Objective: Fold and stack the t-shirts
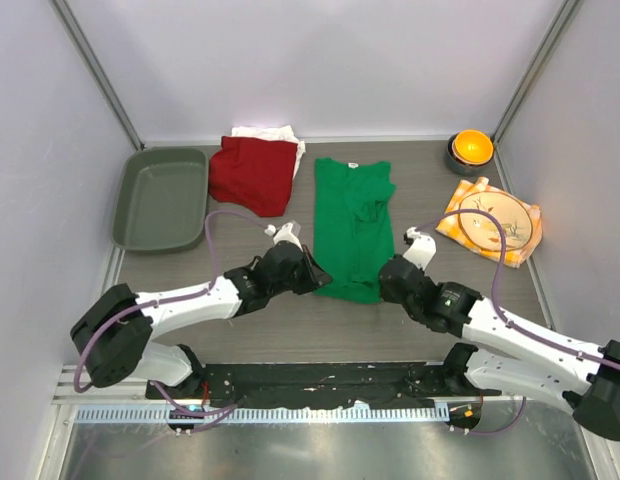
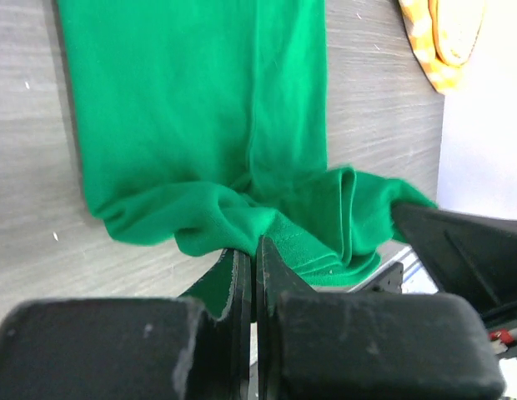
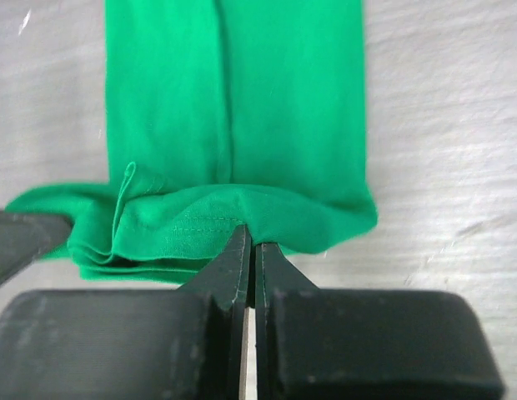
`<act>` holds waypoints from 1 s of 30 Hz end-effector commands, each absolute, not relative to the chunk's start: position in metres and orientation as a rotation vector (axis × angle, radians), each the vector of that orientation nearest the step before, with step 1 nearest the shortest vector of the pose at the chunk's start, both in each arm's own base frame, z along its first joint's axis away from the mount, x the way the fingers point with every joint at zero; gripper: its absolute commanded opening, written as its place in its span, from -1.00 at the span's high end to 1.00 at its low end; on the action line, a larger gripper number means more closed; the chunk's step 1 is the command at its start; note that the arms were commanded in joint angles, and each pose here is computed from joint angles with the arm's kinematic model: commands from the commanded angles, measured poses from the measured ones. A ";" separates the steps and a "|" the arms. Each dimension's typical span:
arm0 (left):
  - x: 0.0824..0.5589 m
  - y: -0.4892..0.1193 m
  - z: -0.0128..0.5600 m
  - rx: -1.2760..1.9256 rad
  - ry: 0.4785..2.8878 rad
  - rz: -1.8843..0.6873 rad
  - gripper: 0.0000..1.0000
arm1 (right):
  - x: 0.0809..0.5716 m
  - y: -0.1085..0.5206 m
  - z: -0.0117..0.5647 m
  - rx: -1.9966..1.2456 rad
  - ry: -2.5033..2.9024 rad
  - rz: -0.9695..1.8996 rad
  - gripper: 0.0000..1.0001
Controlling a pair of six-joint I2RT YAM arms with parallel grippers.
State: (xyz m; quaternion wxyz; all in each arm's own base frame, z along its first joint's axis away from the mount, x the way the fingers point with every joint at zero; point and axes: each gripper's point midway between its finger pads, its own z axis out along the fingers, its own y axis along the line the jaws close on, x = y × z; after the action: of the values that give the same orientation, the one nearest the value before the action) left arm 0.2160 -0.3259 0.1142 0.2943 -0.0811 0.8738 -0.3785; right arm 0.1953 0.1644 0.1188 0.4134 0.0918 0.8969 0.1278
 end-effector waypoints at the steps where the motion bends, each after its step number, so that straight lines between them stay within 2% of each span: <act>1: 0.244 -0.334 0.126 -0.173 2.304 -1.031 1.00 | 0.243 0.163 0.141 0.228 2.119 0.323 0.99; 8: 0.284 -0.330 0.119 -0.203 2.300 -0.974 1.00 | 0.293 0.145 0.142 0.276 2.084 0.291 0.99; 22: 0.356 -0.330 0.123 -0.259 2.288 -0.952 1.00 | 0.367 0.151 0.129 0.305 2.125 0.352 0.98; 30: 0.391 -0.323 0.087 -0.301 2.346 -0.900 1.00 | 0.400 0.151 0.110 0.335 2.150 0.333 0.99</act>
State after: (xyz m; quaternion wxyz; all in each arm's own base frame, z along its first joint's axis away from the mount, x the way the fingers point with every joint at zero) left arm 0.3727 -0.3224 0.0935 0.3021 -0.1218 0.8825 -0.3392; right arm 0.3672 0.1446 0.0897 0.4171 0.1318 0.8920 0.1137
